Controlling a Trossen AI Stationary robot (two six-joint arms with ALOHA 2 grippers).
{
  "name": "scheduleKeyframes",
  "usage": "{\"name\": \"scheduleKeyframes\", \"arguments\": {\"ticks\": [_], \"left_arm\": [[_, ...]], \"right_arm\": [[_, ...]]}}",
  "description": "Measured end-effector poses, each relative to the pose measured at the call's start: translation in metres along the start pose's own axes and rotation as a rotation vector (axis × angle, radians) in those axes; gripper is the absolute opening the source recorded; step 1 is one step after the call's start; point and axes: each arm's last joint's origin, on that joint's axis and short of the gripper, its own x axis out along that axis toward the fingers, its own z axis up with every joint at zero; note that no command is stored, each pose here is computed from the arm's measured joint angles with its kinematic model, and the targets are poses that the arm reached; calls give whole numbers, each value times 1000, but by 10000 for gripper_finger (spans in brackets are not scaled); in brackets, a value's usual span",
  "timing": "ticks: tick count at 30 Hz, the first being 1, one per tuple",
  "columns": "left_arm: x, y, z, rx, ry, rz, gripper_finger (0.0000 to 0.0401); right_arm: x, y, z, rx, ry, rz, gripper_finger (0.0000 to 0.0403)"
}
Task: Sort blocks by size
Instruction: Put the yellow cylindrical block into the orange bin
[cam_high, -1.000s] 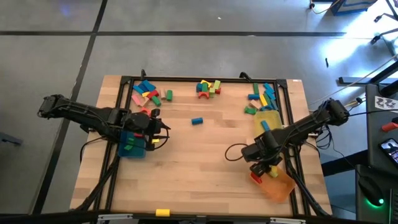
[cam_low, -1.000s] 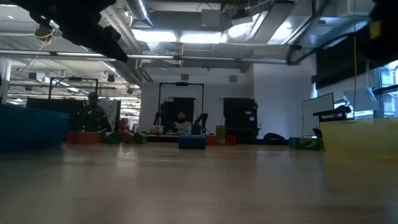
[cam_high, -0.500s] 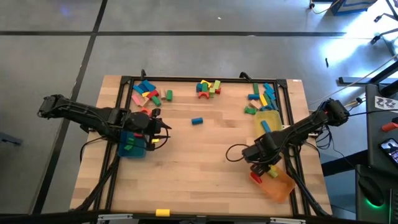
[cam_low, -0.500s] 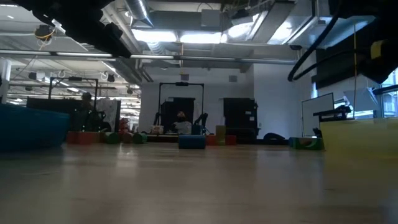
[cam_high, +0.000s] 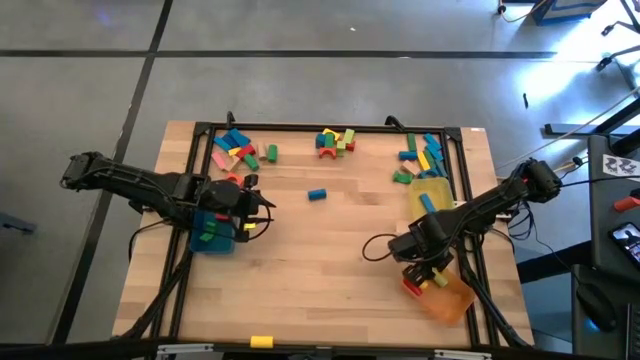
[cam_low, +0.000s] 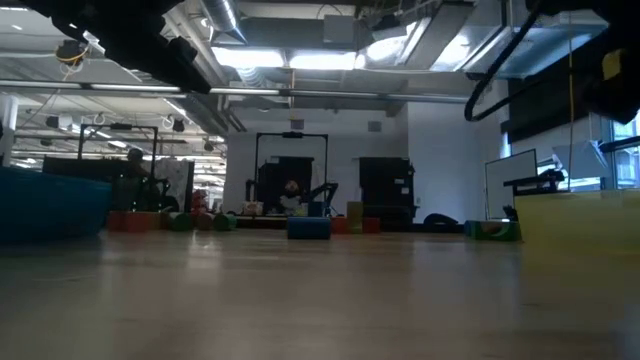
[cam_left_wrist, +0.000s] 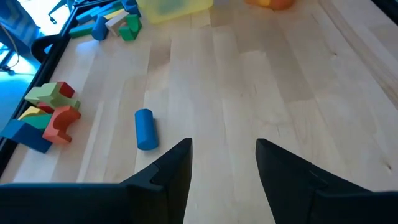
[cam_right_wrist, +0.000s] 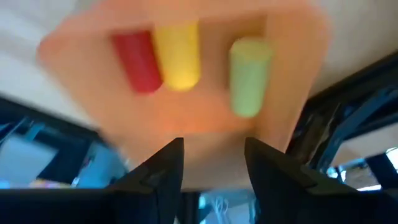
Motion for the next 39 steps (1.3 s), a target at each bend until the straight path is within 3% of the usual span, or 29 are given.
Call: {"name": "scheduleKeyframes", "arguments": {"ticks": [6, 10, 14, 19, 23, 27, 33, 39], "left_arm": [[0, 0, -1, 1, 10, -1, 162], [0, 0, -1, 1, 10, -1, 162], [0, 0, -1, 0, 12, -1, 162], [0, 0, -1, 0, 15, -2, 162], [0, 0, -2, 4, 23, -3, 162], [0, 0, -2, 4, 25, -3, 162], [0, -1, -3, -65, 27, -26, 162], [0, -9, -6, -176, 72, -106, 162]], "right_arm": [[-23, 11, -10, 7, 2, 43, 174], [-46, 20, -8, 1, -71, 122, 174], [-73, 31, 2, -105, -310, 217, 174], [-97, 45, 21, -367, -720, 271, 175], [-109, 56, 35, -543, -1084, 129, 175], [-109, 70, 50, -639, -1309, -69, 175], [-95, 99, 85, -794, -1437, -239, 175], [-77, 120, 130, -934, -1445, -203, 175]]}}
